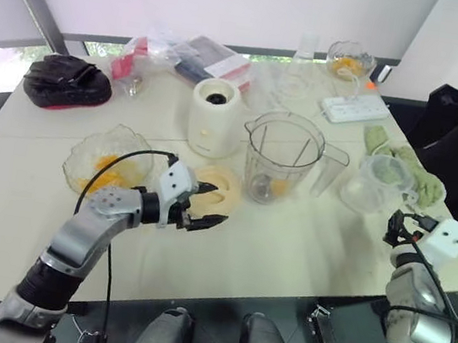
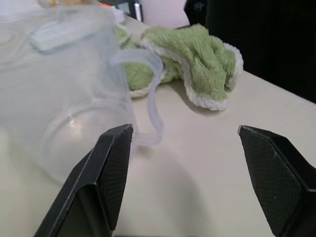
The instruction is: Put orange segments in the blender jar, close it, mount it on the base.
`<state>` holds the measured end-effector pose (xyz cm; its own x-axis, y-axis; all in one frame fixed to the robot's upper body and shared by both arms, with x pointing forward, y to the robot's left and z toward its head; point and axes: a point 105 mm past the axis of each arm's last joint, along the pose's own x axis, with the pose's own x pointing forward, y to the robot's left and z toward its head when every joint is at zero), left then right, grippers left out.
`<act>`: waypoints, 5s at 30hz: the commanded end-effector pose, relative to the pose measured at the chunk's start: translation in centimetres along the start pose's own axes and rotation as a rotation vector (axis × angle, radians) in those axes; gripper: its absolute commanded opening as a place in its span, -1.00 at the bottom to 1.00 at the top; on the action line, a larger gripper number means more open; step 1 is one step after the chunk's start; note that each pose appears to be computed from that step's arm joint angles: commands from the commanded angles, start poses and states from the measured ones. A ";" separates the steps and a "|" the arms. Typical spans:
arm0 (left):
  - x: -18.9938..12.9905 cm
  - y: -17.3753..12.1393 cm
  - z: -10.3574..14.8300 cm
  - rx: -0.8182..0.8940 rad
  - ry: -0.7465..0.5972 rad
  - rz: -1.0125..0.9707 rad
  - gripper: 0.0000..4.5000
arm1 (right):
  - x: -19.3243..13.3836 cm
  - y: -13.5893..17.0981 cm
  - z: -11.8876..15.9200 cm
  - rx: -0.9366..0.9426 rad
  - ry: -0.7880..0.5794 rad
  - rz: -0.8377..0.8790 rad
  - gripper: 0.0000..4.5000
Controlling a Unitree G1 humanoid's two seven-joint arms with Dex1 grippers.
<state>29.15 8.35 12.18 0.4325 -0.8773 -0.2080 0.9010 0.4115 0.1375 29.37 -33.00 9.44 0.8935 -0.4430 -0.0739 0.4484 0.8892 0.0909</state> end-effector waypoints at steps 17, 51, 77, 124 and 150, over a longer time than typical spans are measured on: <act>-3.1 4.7 0.6 0.111 0.070 -0.046 0.59 | -9.0 11.9 6.5 -0.404 0.185 1.037 0.57; 3.7 9.8 -1.2 0.430 0.438 -0.316 0.59 | -14.7 14.9 6.3 -0.537 0.080 1.186 0.57; 6.7 8.9 -3.0 0.470 0.608 -0.309 0.35 | -15.4 13.7 6.3 -0.515 0.061 1.022 0.60; -1.8 10.6 2.3 0.289 0.116 0.041 -0.89 | -3.2 12.1 4.6 -0.196 -0.005 0.487 0.60; -3.2 10.7 4.7 0.383 0.086 0.113 -0.89 | -0.8 15.7 4.6 -0.126 -0.026 0.482 0.36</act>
<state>37.05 14.25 16.49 0.5276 -0.7944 -0.3010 0.8108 0.3652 0.4575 35.70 -19.52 14.03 0.9965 0.0086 -0.0832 -0.0096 0.9999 -0.0119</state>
